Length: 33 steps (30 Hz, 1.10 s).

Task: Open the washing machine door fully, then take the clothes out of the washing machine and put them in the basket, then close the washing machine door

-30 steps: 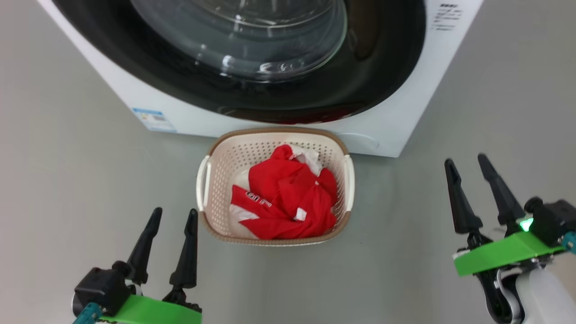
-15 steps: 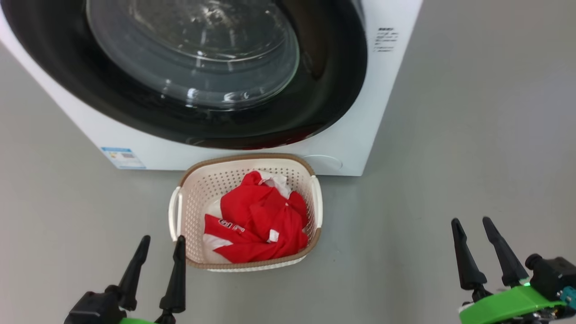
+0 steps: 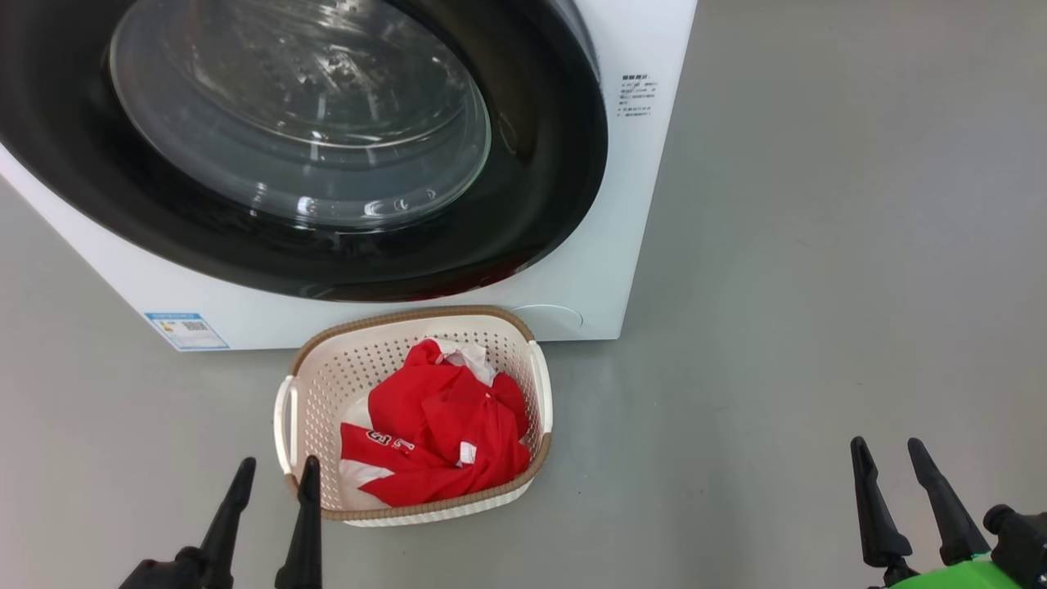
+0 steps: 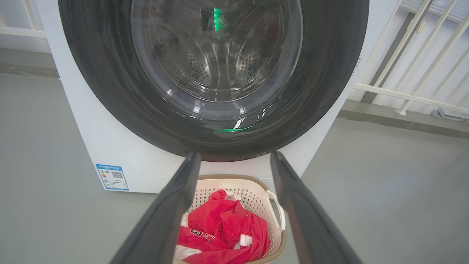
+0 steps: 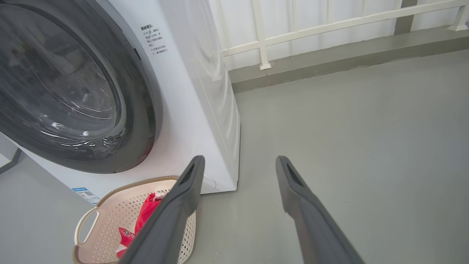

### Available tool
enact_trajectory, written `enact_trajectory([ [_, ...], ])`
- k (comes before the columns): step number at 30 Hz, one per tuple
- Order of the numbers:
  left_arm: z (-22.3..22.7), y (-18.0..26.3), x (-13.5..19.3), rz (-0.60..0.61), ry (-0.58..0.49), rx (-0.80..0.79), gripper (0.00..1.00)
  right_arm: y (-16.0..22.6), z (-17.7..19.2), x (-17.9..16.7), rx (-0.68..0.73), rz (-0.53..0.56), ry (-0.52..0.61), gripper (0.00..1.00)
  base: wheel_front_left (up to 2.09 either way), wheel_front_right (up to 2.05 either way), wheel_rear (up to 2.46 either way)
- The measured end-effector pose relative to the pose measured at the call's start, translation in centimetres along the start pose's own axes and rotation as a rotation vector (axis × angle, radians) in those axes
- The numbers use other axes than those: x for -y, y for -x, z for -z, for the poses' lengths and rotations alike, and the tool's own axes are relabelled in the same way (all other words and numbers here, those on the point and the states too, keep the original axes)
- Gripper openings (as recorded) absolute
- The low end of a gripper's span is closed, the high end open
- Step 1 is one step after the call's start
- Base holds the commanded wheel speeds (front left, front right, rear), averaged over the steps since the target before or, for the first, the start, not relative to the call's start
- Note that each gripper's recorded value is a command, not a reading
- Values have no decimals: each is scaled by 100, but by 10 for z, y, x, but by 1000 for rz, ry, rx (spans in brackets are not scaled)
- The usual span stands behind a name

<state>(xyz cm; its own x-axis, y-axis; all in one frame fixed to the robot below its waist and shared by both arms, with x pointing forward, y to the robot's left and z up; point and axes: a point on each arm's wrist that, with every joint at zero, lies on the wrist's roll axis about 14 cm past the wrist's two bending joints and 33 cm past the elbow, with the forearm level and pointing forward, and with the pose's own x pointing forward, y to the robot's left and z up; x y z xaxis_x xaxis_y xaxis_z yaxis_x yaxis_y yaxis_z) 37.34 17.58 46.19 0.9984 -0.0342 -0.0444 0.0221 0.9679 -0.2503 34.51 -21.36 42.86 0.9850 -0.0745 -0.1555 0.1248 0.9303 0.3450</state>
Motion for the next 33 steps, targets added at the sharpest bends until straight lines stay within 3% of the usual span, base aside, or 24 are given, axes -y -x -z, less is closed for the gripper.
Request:
enact_trajectory([
  [22,-1,9,-4,-16,10,1,100,7,-4,5,16,24,-9,100,0,0,0],
  [23,1,9,-5,-18,11,-3,0,7,-2,5,13,24,-11,0,0,0,0],
  [33,21,15,-5,-41,78,-71,0,13,18,7,-46,57,-74,0,0,0,0],
])
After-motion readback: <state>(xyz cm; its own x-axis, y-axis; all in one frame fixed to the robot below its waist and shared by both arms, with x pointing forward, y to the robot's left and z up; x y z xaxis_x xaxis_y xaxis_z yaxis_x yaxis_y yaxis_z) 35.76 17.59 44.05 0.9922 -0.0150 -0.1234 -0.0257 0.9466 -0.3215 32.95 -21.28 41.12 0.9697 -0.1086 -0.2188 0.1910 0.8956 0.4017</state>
